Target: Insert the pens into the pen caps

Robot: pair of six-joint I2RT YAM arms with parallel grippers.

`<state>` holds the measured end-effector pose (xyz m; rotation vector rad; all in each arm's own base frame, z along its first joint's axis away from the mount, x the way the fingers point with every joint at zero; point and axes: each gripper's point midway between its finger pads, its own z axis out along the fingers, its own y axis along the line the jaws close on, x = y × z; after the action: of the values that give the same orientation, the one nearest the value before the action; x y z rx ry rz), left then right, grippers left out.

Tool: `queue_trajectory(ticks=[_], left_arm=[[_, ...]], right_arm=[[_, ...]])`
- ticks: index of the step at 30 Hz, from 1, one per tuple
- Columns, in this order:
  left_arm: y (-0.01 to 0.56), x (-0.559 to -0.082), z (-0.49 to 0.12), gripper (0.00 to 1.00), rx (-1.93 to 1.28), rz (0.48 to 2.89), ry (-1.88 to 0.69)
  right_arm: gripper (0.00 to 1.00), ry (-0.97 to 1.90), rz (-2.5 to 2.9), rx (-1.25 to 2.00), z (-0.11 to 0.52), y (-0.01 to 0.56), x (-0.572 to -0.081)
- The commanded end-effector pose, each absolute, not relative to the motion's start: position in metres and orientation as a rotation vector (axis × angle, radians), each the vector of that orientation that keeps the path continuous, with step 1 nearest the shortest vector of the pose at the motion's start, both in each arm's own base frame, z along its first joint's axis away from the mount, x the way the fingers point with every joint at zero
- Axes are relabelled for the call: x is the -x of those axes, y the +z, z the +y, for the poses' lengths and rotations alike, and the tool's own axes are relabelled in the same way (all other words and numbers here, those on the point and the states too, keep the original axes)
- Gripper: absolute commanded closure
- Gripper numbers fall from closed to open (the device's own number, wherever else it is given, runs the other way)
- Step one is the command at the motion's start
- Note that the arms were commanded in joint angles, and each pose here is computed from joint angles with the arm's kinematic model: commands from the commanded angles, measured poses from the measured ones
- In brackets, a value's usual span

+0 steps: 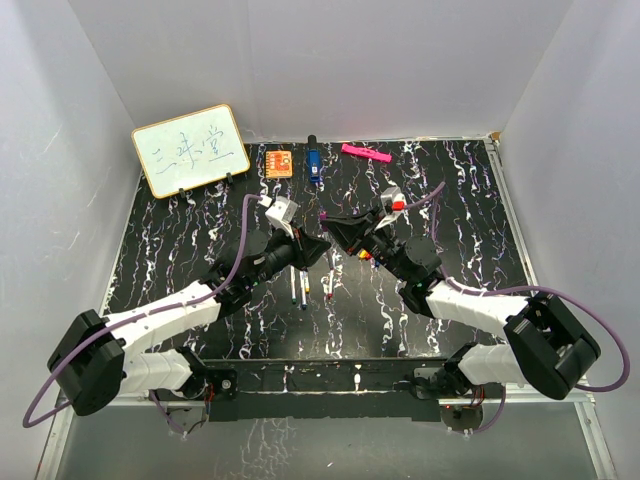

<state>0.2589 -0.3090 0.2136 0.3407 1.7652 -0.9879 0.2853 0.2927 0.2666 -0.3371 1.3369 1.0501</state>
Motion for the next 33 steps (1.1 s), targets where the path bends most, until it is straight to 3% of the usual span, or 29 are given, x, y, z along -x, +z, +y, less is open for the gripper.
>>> queue_trajectory(ticks=[1,12,33], left_arm=[[0.345,-0.273,-0.291,1.0,-0.184,1.366,-1.042],[0.376,-0.26,-0.28,1.0,-0.159,1.279,-1.09],[0.421,-0.246,-0.269,1.0,-0.169,1.152,-1.123]], right_arm=[[1.0,1.092,1.485,0.534,0.311,0.214,-0.254],[1.0,1.085,1.414,0.57,0.308,0.229,-0.247],[1.0,1.056,1.507,0.637,0.31,0.195,-0.244]])
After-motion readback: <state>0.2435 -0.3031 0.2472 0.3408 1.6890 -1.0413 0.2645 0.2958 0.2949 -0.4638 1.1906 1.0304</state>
